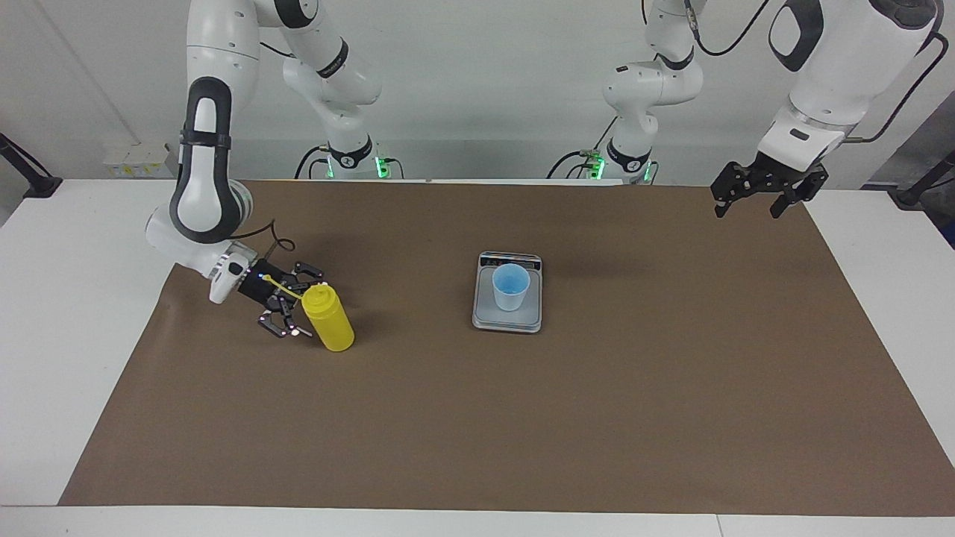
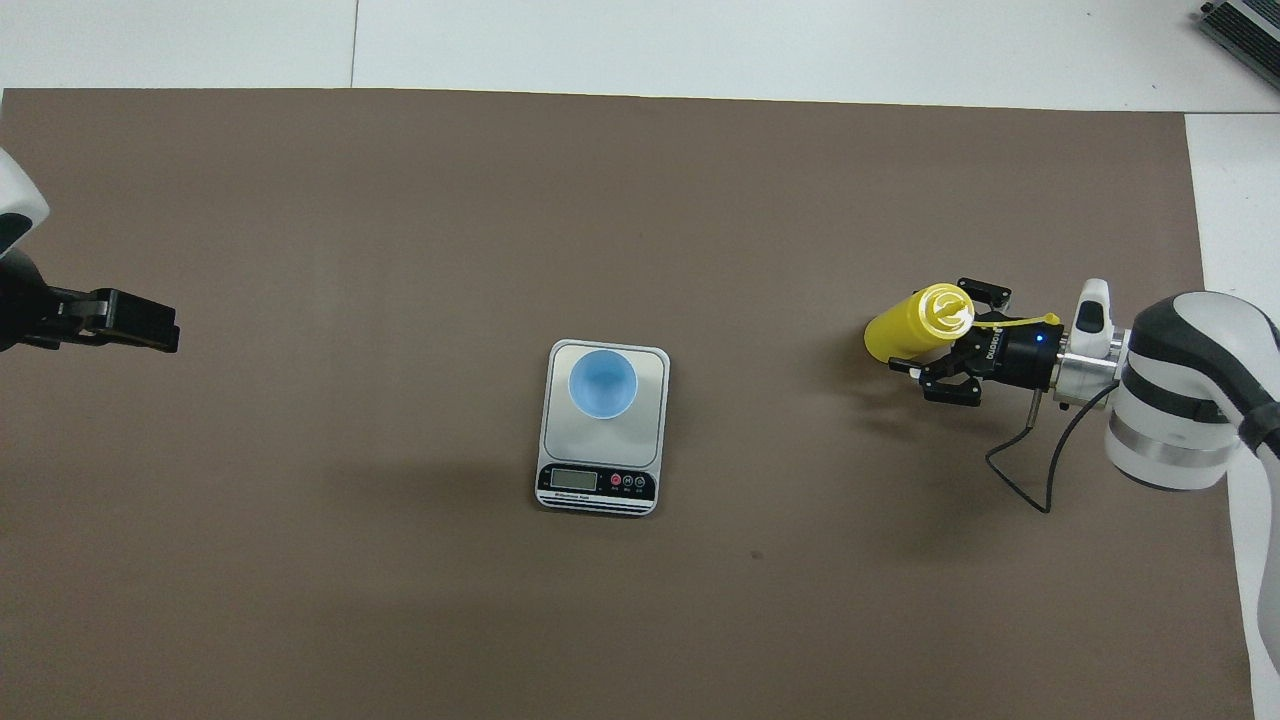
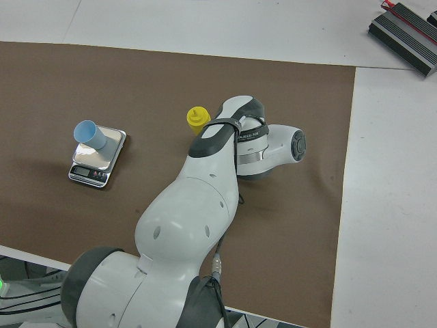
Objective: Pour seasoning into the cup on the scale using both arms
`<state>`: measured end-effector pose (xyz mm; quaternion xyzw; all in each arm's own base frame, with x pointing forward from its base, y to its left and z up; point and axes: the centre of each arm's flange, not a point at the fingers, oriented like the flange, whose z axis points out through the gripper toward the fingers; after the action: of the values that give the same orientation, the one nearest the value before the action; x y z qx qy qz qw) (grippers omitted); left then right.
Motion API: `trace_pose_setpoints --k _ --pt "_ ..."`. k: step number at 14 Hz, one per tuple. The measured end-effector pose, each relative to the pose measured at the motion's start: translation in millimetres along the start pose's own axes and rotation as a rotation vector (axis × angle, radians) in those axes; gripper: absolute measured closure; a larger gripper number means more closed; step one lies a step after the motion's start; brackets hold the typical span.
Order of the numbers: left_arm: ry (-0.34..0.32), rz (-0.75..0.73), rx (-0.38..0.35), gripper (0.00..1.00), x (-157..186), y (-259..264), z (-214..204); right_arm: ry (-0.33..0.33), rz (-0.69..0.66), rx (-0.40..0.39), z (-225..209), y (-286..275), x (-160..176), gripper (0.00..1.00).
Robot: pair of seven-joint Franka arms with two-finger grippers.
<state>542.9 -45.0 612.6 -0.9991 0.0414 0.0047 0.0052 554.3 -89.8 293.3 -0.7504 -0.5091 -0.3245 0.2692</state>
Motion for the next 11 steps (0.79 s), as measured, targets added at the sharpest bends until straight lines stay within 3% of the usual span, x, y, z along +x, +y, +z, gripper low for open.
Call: trace_pose_setpoints --k 4,8,11 --pt "0.000 0.000 0.000 0.00 -0.1 0.0 -0.1 -0.209 -0.019 -0.012 -53.7 2.7 48.5 0.00" --pt "0.000 0.000 0.000 0.00 -0.1 -0.1 -0.2 -0.298 -0.014 -0.057 -79.5 0.2 90.3 0.00" --pt "0.001 0.000 0.000 0.00 -0.2 -0.1 -0.3 -0.411 0.004 -0.084 -93.4 -3.5 109.9 0.00"
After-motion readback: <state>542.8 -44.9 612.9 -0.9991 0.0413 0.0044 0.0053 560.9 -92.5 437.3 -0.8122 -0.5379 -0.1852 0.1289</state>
